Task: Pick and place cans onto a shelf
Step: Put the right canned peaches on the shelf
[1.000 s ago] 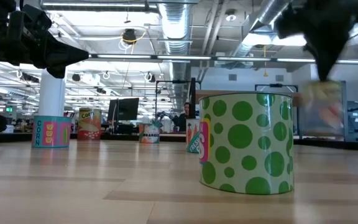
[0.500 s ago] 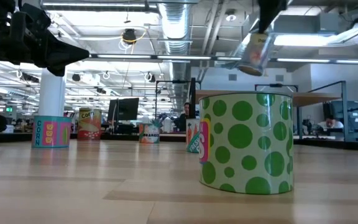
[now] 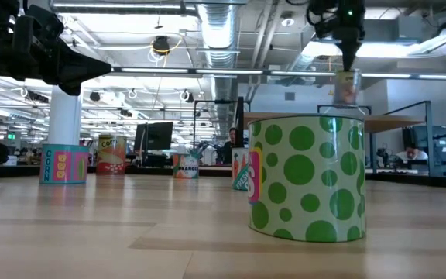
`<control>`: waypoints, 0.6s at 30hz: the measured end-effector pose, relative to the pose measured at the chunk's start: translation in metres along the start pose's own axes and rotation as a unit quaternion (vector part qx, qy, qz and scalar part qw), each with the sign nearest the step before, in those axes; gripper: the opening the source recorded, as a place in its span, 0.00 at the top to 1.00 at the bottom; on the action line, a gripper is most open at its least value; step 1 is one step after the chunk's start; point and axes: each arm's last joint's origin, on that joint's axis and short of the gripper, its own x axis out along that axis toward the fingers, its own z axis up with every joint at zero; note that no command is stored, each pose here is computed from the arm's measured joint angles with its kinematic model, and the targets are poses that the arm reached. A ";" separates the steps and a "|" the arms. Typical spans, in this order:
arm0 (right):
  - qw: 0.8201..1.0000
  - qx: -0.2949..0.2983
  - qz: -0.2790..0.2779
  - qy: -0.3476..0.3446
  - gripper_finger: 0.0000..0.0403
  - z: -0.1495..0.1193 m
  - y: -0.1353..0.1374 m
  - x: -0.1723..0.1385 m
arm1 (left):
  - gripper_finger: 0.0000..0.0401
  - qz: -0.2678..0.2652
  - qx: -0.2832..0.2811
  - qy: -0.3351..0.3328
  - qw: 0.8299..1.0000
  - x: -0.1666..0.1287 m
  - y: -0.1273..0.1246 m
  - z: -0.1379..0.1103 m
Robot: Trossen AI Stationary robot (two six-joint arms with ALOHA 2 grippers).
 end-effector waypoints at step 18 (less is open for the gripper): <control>0.998 0.022 0.033 0.057 1.00 -0.024 -0.039 0.036 | 1.00 0.000 -0.002 0.000 1.000 0.000 0.000 0.000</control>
